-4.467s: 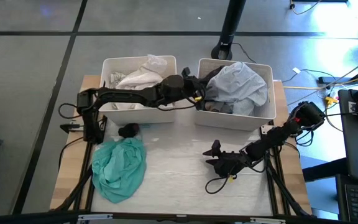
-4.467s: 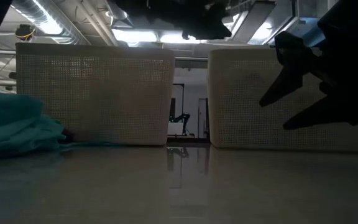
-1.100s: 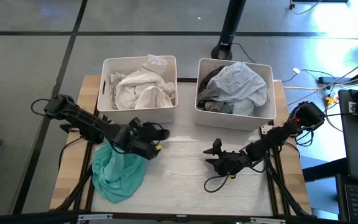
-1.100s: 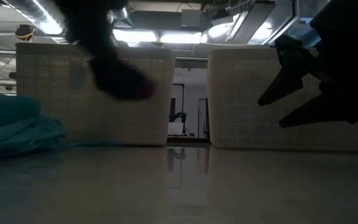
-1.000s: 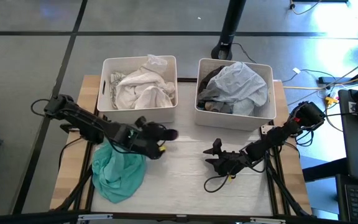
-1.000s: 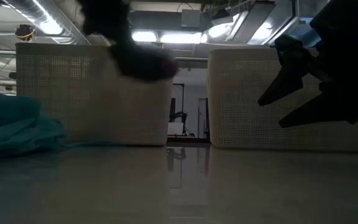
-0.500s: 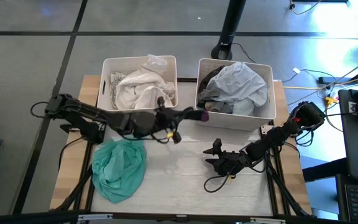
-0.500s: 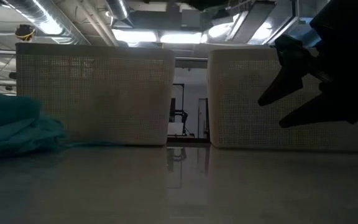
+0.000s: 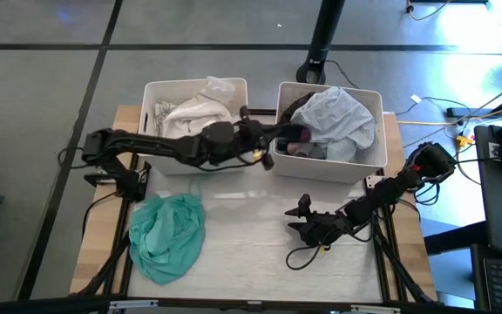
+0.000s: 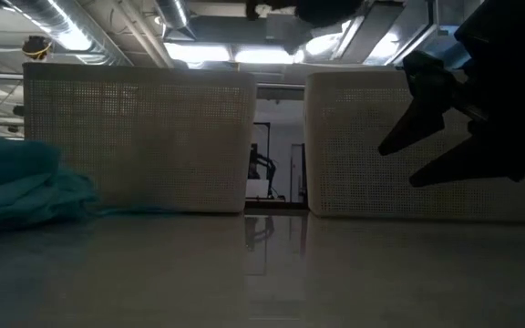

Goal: Sort clothes
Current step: Put the dark blue sock into the right white bin, then put the light blue shirt into the right white bin

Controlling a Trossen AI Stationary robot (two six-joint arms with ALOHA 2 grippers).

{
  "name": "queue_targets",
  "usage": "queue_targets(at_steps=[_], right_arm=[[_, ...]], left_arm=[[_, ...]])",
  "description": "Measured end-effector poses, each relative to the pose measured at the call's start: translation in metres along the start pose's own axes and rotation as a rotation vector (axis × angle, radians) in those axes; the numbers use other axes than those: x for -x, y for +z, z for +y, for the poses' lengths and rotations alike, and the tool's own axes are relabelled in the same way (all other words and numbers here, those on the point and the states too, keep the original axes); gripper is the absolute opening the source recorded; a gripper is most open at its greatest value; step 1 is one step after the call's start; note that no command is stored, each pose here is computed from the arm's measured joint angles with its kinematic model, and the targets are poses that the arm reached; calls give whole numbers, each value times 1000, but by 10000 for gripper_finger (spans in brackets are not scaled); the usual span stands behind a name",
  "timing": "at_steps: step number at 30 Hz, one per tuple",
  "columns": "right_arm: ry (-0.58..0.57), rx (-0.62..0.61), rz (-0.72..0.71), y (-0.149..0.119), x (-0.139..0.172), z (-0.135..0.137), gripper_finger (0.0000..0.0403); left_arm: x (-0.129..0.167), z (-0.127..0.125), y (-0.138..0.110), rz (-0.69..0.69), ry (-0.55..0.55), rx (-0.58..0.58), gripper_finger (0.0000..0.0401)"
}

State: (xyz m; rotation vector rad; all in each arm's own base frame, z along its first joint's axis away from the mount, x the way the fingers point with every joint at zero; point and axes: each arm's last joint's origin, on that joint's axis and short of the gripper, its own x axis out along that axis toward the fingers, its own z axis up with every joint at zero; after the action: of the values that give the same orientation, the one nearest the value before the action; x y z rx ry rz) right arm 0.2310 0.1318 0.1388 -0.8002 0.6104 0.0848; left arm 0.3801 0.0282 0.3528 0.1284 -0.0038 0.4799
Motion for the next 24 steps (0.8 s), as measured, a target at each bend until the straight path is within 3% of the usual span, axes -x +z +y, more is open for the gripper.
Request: queue_targets(at_steps=[6, 15, 21, 24], right_arm=[[2, 3, 3, 0, 0, 0, 221], [19, 11, 8, -1, 0, 1, 221], [37, 16, 9, -2, 0, 2, 221], [37, 16, 10, -2, 0, 2, 221]], left_arm=[[-37, 1, -11, 7, -66, 71, 13], [-69, 13, -45, 26, -5, 101, 20], [-72, 20, -57, 117, 8, 77, 90], [-67, 17, -55, 169, -9, 9, 132]])
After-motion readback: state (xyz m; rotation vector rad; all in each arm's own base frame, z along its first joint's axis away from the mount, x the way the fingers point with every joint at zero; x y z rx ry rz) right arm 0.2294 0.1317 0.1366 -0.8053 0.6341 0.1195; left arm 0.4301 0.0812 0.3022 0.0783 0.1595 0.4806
